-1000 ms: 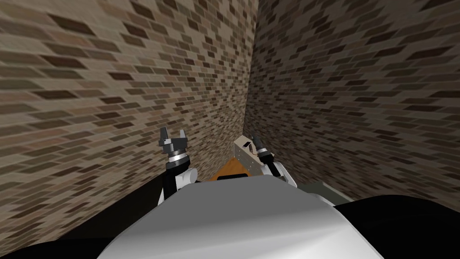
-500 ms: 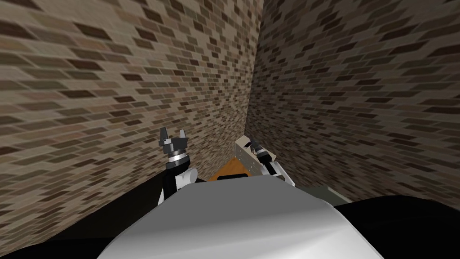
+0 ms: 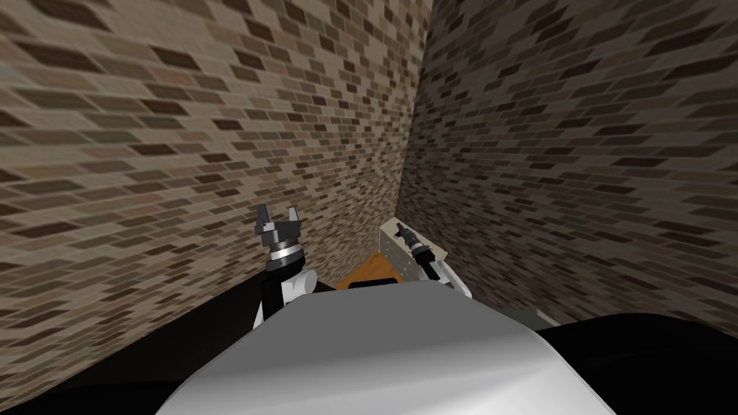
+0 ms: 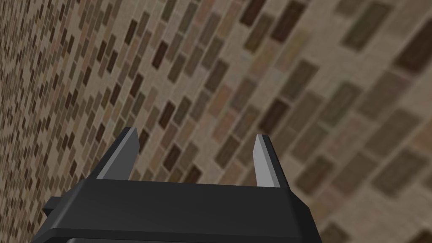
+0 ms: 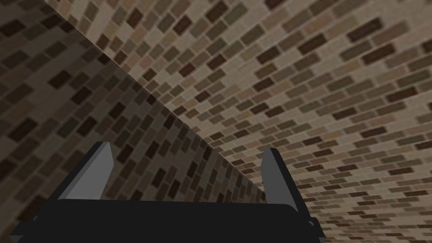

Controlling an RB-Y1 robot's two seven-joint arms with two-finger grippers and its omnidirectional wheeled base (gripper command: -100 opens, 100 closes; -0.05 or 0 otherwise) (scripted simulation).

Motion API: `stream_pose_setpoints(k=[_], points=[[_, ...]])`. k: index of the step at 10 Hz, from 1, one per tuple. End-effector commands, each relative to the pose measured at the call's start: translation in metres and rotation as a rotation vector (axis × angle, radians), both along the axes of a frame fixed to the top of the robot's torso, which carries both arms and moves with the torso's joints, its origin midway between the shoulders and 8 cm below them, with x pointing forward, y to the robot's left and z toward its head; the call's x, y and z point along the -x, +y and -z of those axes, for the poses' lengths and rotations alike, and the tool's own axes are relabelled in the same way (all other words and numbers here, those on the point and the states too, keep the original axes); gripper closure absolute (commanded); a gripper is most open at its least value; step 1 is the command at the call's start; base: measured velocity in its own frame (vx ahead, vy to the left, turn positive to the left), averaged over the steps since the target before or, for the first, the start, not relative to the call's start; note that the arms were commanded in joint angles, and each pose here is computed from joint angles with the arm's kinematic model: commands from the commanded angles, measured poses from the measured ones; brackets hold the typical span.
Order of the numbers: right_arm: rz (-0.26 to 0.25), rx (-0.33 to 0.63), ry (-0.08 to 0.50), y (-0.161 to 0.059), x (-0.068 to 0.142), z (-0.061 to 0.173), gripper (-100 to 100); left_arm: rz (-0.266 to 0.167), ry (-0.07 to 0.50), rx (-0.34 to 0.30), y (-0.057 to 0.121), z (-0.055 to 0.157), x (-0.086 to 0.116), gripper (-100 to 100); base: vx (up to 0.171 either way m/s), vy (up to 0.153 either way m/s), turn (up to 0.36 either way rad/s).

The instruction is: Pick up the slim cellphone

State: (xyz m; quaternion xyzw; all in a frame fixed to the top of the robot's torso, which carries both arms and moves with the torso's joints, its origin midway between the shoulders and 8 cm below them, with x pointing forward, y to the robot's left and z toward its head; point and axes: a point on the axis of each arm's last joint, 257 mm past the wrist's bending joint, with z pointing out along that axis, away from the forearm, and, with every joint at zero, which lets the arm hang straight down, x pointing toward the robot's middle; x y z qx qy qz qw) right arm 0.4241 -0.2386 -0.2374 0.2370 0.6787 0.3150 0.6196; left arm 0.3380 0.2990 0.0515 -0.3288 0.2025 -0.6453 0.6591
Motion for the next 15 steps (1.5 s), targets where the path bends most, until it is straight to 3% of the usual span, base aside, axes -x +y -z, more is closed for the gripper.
stream_pose_setpoints(k=[1, 2, 3, 5, 6, 8, 9, 11, 12, 14, 15], points=[[0.002, 0.063, 0.027, -0.004, 0.000, 0.014, -100, 0.000, 0.000, 0.000, 0.000, 0.000, 0.000, 0, 0.001, -0.007, 0.086], [0.001, 0.072, 0.026, -0.004, 0.000, 0.014, -100, 0.000, 0.000, 0.000, 0.000, 0.000, 0.000, 0, 0.001, -0.006, -0.016], [0.007, 0.134, 0.079, -0.011, 0.001, 0.038, -100, 0.000, 0.000, 0.000, 0.000, 0.000, 0.000, 0, 0.002, -0.004, 0.166], [0.004, 0.172, 0.079, -0.012, 0.002, 0.041, -100, 0.000, 0.000, 0.000, 0.000, 0.000, 0.000, 0, 0.003, -0.008, 0.031], [0.009, 0.237, 0.134, -0.021, 0.005, 0.066, -100, 0.000, 0.000, 0.000, 0.000, 0.000, 0.000, 0, 0.005, -0.005, 0.157], [0.005, 0.276, 0.130, -0.021, 0.005, 0.067, -100, 0.000, 0.000, 0.000, 0.000, 0.000, 0.000, 0, 0.004, -0.008, 0.045], [0.010, 0.339, 0.183, -0.031, 0.010, 0.091, -100, 0.000, 0.000, 0.000, 0.000, 0.000, 0.000, 0, 0.005, -0.004, 0.160], [0.004, 0.381, 0.179, -0.031, 0.010, 0.092, -100, 0.000, 0.000, 0.000, 0.000, 0.000, 0.000, 0, 0.004, -0.009, 0.041], [0.008, 0.444, 0.228, -0.042, 0.015, 0.114, -100, 0.000, 0.000, 0.000, 0.000, 0.000, 0.000, 0, 0.007, -0.005, 0.172], [0.001, 0.489, 0.225, -0.043, 0.016, 0.115, -100, 0.000, 0.000, 0.000, 0.000, 0.000, 0.000, 0, 0.006, -0.010, 0.041], [0.004, 0.553, 0.273, -0.055, 0.022, 0.136, -100, 0.000, 0.000, 0.000, 0.000, 0.000, 0.000, 0, 0.009, -0.005, 0.166]])
